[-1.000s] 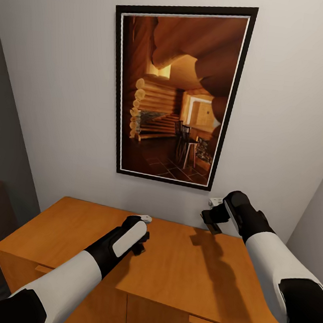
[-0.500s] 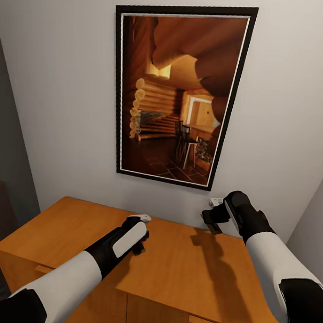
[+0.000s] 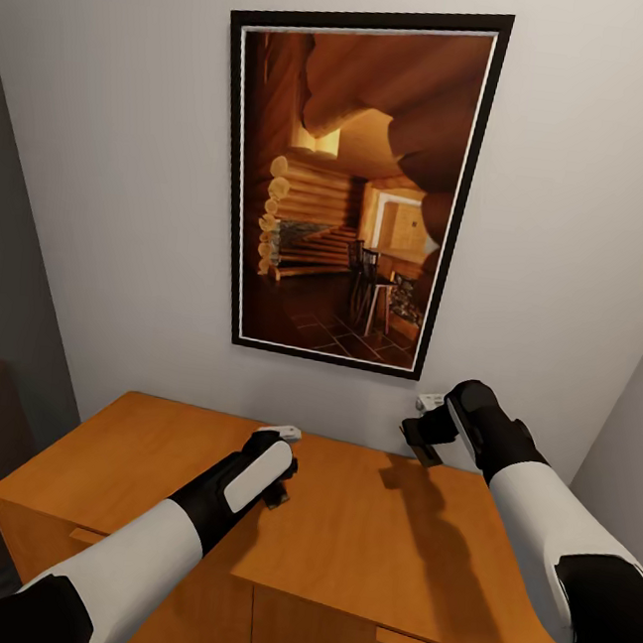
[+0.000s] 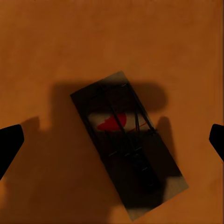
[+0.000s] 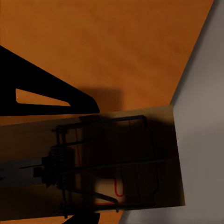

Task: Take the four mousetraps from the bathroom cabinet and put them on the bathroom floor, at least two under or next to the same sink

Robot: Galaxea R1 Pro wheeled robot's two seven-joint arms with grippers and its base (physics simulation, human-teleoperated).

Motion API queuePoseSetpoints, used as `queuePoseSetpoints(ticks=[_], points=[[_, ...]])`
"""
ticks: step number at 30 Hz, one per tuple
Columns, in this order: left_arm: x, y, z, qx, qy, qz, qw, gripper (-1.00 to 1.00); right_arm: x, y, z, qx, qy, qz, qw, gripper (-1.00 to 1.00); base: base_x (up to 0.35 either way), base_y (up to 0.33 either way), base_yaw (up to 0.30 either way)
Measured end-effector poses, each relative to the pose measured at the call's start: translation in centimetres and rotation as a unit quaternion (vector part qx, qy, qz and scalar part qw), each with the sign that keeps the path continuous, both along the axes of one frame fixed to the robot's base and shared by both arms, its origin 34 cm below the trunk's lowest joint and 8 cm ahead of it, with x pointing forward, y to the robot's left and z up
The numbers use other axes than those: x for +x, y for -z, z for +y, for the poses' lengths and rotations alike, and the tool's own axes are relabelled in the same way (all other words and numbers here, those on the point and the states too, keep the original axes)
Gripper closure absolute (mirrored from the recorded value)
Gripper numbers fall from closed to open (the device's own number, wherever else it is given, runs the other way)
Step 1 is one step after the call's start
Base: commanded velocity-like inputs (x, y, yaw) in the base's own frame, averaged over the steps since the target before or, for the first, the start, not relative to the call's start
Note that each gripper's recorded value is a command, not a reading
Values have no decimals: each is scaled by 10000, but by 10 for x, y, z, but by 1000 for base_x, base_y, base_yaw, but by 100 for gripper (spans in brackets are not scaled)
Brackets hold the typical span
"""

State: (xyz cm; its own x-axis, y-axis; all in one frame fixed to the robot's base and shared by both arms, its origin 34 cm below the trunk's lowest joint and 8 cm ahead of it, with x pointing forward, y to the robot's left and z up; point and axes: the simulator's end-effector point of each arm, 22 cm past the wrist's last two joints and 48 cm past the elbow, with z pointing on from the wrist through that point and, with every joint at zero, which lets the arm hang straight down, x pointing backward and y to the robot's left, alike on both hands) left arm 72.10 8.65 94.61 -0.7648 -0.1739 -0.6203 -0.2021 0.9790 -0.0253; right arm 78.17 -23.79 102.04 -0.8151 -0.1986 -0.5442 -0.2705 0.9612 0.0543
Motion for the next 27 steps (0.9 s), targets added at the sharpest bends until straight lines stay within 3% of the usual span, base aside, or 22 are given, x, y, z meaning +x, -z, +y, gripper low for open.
queuePoseSetpoints(ticks=[27], points=[[4,-1,-10,-83,135,-121,9998,-100,-2,24,-13,-126,120,148,9997,100,0,0,0]])
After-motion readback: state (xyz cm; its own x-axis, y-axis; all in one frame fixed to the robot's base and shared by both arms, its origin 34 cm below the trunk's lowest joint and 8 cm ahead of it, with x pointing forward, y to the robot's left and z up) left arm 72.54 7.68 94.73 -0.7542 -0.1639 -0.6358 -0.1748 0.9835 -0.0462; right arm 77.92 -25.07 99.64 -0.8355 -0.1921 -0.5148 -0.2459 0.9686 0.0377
